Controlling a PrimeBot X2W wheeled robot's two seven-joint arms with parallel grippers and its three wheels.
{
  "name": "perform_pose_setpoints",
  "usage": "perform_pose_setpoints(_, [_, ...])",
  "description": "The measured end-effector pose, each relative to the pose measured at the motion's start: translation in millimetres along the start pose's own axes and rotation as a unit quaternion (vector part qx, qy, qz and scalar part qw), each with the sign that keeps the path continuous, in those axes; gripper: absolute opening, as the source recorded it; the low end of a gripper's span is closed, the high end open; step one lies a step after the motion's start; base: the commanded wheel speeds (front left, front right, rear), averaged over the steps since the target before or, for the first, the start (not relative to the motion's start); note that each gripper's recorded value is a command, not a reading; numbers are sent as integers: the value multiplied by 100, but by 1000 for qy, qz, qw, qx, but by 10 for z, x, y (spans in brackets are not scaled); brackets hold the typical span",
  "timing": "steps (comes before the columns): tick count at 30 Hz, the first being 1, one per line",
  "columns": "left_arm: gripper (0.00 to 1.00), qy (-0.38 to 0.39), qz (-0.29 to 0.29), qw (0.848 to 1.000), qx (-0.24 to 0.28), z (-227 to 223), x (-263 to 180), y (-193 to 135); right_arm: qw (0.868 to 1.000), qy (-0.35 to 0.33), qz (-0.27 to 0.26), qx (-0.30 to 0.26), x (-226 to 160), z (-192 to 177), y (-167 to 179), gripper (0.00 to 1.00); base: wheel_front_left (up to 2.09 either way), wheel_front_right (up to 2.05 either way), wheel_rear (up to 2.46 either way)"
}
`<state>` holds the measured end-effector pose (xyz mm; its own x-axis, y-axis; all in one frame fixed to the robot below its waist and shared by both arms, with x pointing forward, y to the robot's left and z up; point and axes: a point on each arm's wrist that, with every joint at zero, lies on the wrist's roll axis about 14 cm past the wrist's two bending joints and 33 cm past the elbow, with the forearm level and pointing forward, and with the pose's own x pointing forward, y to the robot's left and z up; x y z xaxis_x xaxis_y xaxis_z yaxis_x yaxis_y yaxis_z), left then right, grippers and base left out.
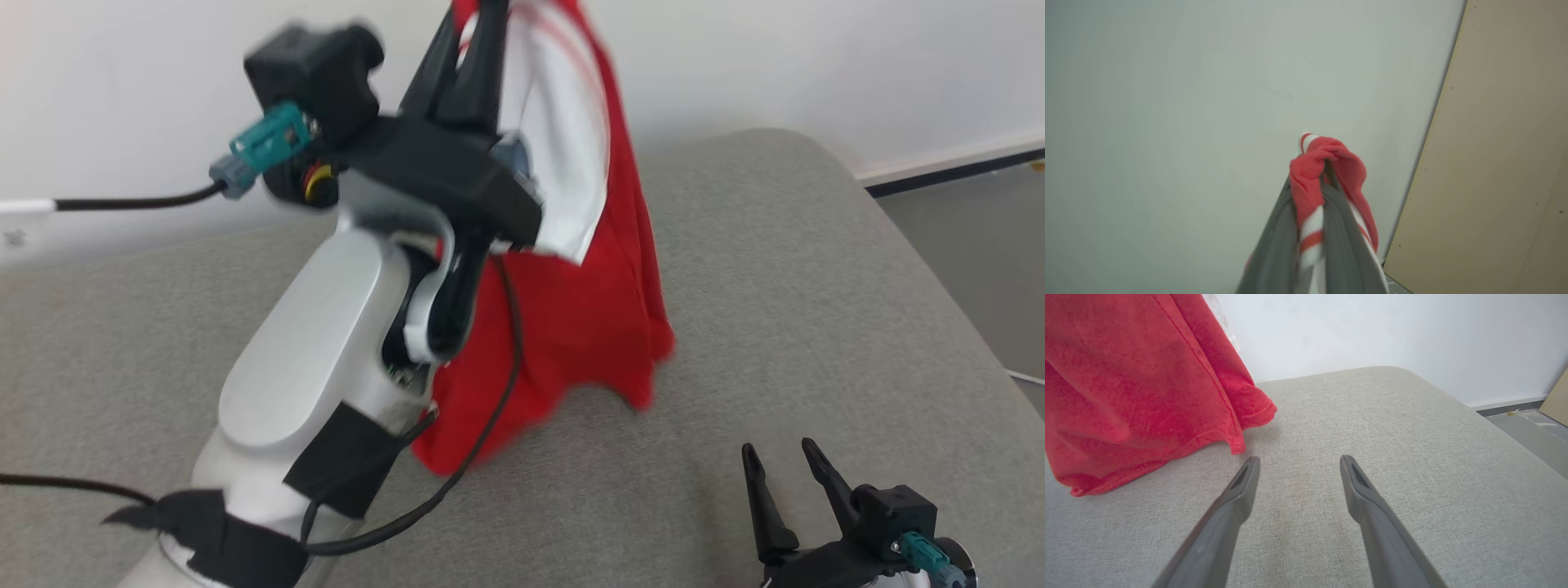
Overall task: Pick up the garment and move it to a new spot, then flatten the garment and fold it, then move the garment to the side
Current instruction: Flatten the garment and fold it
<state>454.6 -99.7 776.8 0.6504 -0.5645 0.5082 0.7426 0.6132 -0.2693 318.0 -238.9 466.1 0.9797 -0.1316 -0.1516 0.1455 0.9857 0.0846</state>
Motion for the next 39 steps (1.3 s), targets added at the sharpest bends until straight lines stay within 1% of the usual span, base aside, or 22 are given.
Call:
perform_pose_setpoints(2, [0, 45, 63, 997, 10, -250, -192, 388, 1000, -1, 10, -1, 38, 10, 62, 100, 0, 0, 0])
perform_pose_setpoints(4, [0, 97, 132, 986, 29, -497, -483, 854, 1000, -1, 24, -3, 80, 21, 150, 100, 0, 0, 0])
perform_pose_setpoints(6, [0, 155, 200, 966, 44, -737, -853, 1301, 999, -1, 39, -4, 125, 25, 248, 100, 0, 0, 0])
perform_pose_setpoints(8, [0, 208, 253, 944, 48, -942, -1222, 1625, 999, 0, 54, -6, 171, 26, 348, 100, 0, 0, 0])
perform_pose_setpoints(11, [0, 268, 315, 909, 41, -1172, -1719, 1947, 997, 4, 76, -9, 236, 15, 496, 100, 0, 0, 0])
perform_pose_setpoints(13, [0, 291, 350, 890, 42, -1243, -1993, 2123, 996, 3, 91, -11, 290, 33, 595, 100, 0, 0, 0])
perform_pose_setpoints(16, [0, 301, 389, 870, 49, -1238, -2251, 2334, 994, 4, 107, -13, 336, 34, 707, 100, 0, 0, 0])
perform_pose_setpoints(19, [0, 303, 418, 855, 58, -1219, -2444, 2491, 993, 7, 114, -14, 357, 19, 751, 100, 0, 0, 0])
perform_pose_setpoints(20, [31, 306, 423, 851, 59, -1228, -2491, 2518, 993, 7, 114, -14, 361, 16, 759, 100, 0, 0, 0])
perform_pose_setpoints(21, [100, 310, 422, 850, 54, -1253, -2521, 2522, 993, 8, 116, -14, 364, 14, 766, 100, 0, 0, 0])
perform_pose_setpoints(22, [100, 310, 425, 849, 46, -1272, -2543, 2523, 993, 8, 116, -14, 366, 13, 770, 100, 0, 0, 0])
perform_pose_setpoints(23, [100, 306, 423, 852, 44, -1277, -2541, 2517, 993, 8, 116, -14, 368, 12, 768, 100, 0, 0, 0])
perform_pose_setpoints(26, [100, 294, 429, 853, 43, -1250, -2608, 2566, 993, 8, 115, -15, 379, 12, 765, 100, 0, 0, 0])
perform_pose_setpoints(33, [100, 287, 468, 835, 32, -1221, -3096, 2702, 993, 8, 118, -21, 401, 30, 785, 100, 0, 0, 0])
perform_pose_setpoints(35, [100, 285, 475, 833, 12, -1283, -3250, 2647, 993, 5, 120, -22, 406, 46, 795, 100, 0, 0, 0])
perform_pose_setpoints(38, [100, 297, 461, 836, -31, -1473, -3389, 2430, 993, 7, 120, -23, 417, 47, 797, 100, 0, 0, 0])
perform_pose_setpoints(39, [100, 302, 456, 836, -37, -1525, -3423, 2362, 992, 7, 121, -23, 420, 43, 802, 100, 0, 0, 0])
